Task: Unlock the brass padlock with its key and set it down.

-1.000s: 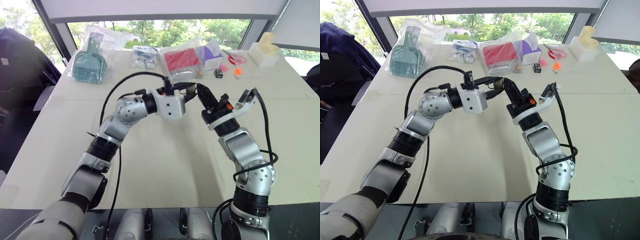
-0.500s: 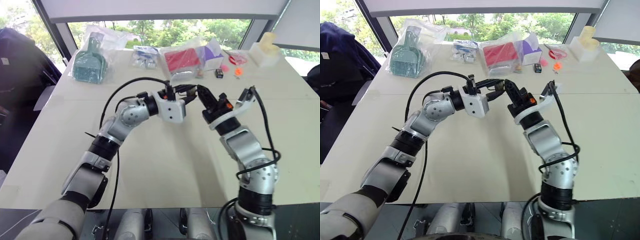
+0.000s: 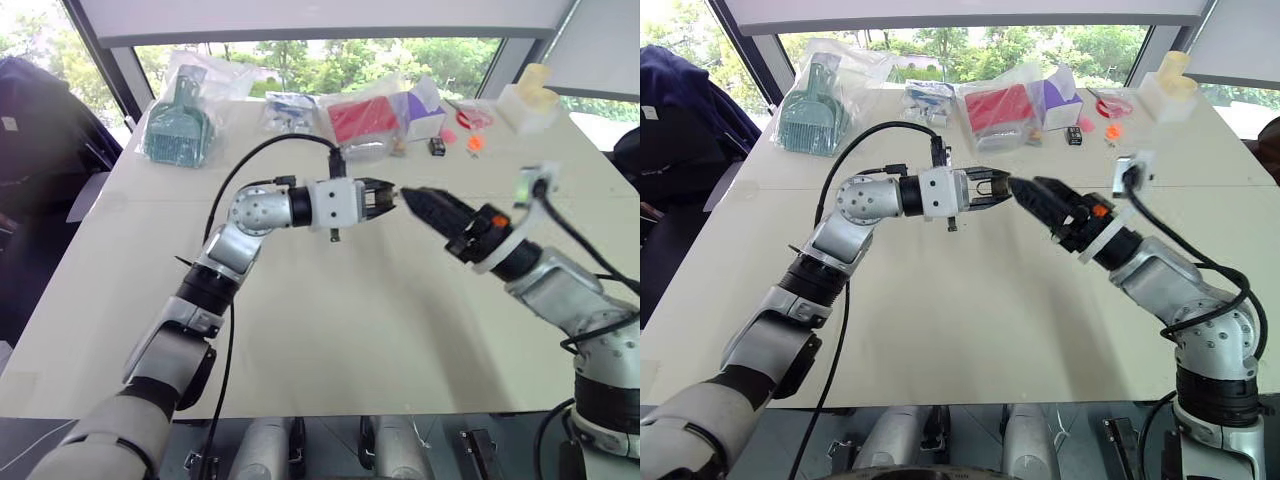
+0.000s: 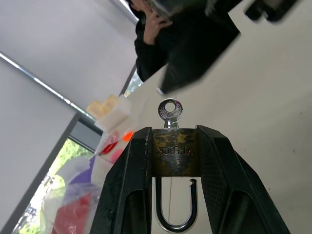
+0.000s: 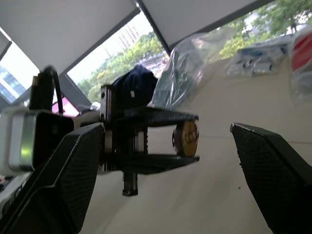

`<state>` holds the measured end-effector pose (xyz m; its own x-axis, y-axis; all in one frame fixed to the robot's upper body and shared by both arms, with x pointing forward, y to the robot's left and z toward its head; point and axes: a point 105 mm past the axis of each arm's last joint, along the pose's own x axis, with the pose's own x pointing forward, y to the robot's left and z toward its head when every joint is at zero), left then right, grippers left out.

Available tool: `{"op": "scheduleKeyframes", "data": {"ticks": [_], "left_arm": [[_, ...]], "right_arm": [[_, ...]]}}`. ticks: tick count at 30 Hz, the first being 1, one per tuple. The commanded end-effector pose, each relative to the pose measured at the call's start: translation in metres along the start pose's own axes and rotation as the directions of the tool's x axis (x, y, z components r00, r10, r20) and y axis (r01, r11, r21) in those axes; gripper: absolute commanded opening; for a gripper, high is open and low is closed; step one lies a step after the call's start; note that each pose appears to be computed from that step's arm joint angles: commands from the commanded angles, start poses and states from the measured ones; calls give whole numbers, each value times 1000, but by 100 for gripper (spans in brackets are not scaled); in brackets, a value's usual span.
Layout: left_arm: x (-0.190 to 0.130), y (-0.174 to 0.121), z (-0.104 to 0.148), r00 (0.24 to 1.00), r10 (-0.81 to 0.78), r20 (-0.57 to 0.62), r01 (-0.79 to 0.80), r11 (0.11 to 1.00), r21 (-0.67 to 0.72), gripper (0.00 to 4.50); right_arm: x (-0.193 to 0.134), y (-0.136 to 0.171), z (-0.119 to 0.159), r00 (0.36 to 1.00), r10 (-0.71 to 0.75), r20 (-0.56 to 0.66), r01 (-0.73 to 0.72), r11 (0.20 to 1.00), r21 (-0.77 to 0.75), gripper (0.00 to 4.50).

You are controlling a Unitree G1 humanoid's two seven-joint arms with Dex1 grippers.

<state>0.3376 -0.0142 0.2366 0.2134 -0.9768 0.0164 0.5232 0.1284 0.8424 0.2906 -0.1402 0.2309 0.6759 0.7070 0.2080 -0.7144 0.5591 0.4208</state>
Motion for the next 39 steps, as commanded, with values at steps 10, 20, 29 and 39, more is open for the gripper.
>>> {"op": "scheduleKeyframes", "data": {"ticks": [10,20,29,39], "left_arm": [[5,2,33,994,-7,111,-11,988,157,77],[5,5,34,993,10,115,-29,986,166,77],[3,2,32,994,-12,109,-5,987,158,180],[-13,-4,12,993,-120,16,120,993,-14,431]], "right_arm": [[6,6,7,998,27,54,-28,1000,5,445],[1,11,-3,998,55,14,-55,998,23,50],[0,9,-11,998,49,-30,-49,999,10,0],[-2,-2,-12,1000,10,-25,-10,1000,-7,0]]}}
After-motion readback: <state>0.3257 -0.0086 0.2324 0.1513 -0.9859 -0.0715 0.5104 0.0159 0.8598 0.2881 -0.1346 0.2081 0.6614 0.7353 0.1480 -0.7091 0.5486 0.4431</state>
